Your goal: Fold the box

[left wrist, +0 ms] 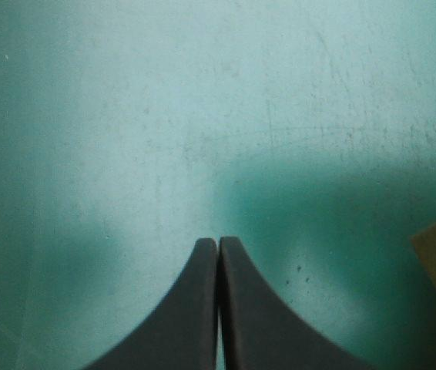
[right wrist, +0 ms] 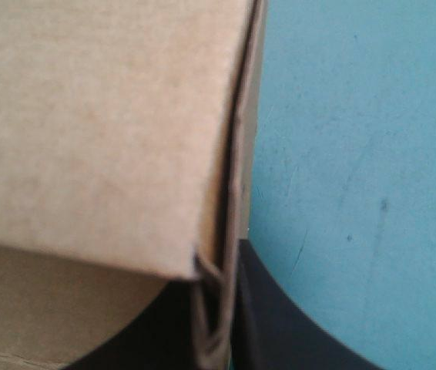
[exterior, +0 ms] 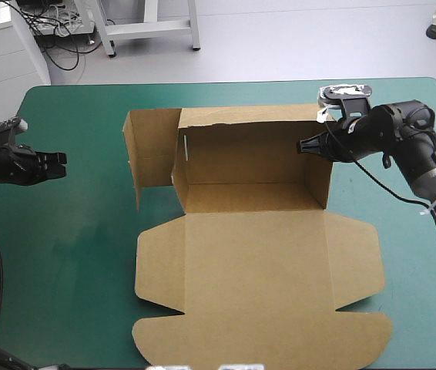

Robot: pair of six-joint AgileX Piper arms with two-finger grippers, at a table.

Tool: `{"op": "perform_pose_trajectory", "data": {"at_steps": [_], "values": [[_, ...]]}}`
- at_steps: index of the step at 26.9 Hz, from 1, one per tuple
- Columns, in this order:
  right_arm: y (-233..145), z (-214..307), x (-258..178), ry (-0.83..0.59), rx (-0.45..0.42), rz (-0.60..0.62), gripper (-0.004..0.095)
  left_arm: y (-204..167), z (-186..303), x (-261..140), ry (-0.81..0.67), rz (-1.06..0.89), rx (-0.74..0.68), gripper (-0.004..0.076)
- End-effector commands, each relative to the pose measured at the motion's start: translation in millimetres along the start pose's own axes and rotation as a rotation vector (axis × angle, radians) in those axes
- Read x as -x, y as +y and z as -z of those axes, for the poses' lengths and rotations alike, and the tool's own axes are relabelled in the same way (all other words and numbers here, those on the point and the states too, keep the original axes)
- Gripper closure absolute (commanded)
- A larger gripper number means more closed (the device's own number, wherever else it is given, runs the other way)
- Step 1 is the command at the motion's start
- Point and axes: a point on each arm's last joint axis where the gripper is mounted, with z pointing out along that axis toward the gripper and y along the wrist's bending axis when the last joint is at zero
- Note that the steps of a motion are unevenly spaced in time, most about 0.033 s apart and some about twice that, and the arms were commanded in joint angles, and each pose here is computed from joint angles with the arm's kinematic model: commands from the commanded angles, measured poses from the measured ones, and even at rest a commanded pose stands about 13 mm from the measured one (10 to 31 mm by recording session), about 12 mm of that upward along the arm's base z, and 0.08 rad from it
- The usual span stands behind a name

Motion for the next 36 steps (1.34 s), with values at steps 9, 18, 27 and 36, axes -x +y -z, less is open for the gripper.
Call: {"op": "perform_pose_trajectory", "data": {"at_steps": [9,18,27,36], "values": [[1.2,8.8,-10.2,0.199,0.005,-0.033,0.0918,-13.1,18.2,7.6,-0.089,0.017,-0.019,0.0756],[3.1,-45.8,-11.9,0.336,0.058,-0.033,0.0916,-13.3,17.8,6.6,-0.081,0.018,-0.024,0.0756],[0.5,-86.3,0.1,0.331,0.046,-0.038,0.0916,-13.8,17.8,6.1,-0.075,0.018,-0.029,0.0756],[-1.1,-104.3,16.5,0.329,0.032,0.005,0.0646,-15.0,17.9,6.8,-0.082,0.025,-0.043,0.0756]]}}
